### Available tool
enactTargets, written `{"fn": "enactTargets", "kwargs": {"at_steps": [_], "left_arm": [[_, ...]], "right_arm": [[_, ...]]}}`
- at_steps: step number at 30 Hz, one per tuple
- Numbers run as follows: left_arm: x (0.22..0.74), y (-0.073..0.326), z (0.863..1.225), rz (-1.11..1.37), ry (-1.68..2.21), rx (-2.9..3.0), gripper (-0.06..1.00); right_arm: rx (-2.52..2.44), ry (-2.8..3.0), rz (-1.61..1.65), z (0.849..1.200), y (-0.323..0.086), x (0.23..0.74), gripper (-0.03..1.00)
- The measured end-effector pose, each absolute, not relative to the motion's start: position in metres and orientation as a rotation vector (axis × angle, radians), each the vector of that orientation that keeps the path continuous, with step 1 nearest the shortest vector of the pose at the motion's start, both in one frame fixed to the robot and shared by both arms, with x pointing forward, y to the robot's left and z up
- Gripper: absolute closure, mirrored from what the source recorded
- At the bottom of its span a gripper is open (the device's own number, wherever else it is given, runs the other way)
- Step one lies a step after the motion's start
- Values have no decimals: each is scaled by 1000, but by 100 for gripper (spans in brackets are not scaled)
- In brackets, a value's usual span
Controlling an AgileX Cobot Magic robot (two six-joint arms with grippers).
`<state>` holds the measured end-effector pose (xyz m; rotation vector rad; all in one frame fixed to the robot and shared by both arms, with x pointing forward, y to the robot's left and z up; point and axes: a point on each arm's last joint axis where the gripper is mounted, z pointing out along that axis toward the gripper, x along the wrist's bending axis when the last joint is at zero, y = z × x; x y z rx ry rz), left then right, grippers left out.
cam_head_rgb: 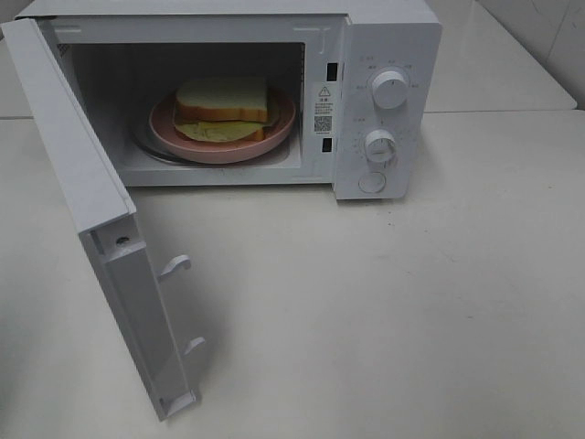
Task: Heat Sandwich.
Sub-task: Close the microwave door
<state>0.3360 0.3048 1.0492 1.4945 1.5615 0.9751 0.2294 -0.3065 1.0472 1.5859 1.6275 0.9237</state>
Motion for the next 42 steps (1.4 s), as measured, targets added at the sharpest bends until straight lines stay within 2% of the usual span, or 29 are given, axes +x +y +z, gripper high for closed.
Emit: {"fn": "enactTargets", "kwargs": {"at_steps": [13,22,42], "left_arm": [[372,311,1001,1107,1480,1391,94],[397,311,995,1194,1360,1409,94],[435,286,968,985,1094,1427,94]], "right_arm": [[1586,1628,924,1047,-307,229,20],[1586,1628,924,1047,-307,229,20],[1586,1628,924,1047,-307,229,20]]}}
